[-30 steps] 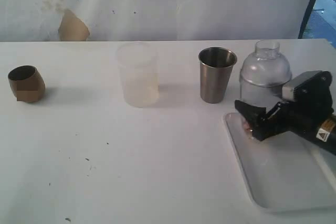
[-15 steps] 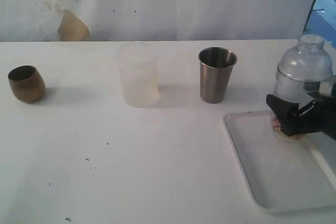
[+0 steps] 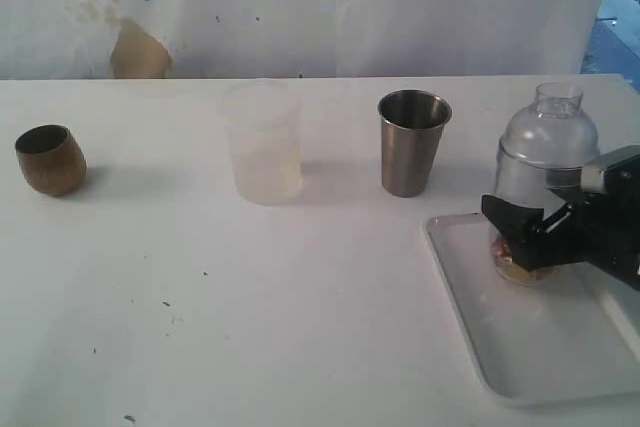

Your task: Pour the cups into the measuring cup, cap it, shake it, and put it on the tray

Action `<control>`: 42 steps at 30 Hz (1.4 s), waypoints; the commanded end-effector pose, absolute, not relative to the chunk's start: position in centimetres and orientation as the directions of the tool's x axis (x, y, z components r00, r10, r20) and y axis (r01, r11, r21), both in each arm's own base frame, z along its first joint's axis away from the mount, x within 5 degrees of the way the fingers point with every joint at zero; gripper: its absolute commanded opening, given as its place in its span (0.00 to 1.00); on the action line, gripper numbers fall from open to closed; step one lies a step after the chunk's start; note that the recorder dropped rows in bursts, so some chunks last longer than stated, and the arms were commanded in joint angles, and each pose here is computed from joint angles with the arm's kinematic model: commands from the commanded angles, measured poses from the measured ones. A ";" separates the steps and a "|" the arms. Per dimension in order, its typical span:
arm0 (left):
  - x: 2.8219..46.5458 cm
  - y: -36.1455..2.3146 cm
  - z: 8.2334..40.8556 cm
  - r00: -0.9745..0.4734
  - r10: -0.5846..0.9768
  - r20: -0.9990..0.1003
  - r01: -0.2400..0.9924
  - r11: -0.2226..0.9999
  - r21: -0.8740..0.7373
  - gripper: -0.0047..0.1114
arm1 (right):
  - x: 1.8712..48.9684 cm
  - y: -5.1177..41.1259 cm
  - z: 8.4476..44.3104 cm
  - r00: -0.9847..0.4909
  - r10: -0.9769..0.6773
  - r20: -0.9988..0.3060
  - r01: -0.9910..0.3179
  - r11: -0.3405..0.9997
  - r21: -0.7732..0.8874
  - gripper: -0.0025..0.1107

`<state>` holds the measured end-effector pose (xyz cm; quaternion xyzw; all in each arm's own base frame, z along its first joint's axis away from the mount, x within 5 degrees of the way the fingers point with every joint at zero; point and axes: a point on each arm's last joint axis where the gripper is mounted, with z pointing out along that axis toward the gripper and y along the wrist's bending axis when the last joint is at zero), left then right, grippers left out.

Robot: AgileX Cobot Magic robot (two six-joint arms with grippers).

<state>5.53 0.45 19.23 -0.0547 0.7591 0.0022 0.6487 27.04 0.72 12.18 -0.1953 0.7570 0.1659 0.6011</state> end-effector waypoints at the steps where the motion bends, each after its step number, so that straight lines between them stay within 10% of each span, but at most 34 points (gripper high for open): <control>1: 5.5 0.4 19.1 -0.149 -0.084 -0.985 -0.085 0.994 -0.072 0.04 | 27.2 0.9 12.7 -0.167 -0.067 -0.984 -0.512 0.859 0.028 0.03; 16: 5.5 0.4 19.1 -0.149 -0.084 -0.985 -0.085 0.994 -0.072 0.04 | 27.0 1.2 12.7 -0.193 -0.036 -0.981 -0.529 0.845 0.073 0.91; 42: 5.5 0.4 19.1 -0.149 -0.084 -0.985 -0.085 0.994 -0.072 0.04 | 25.3 1.3 16.1 -0.060 -0.090 -0.994 -0.523 0.851 -0.045 0.93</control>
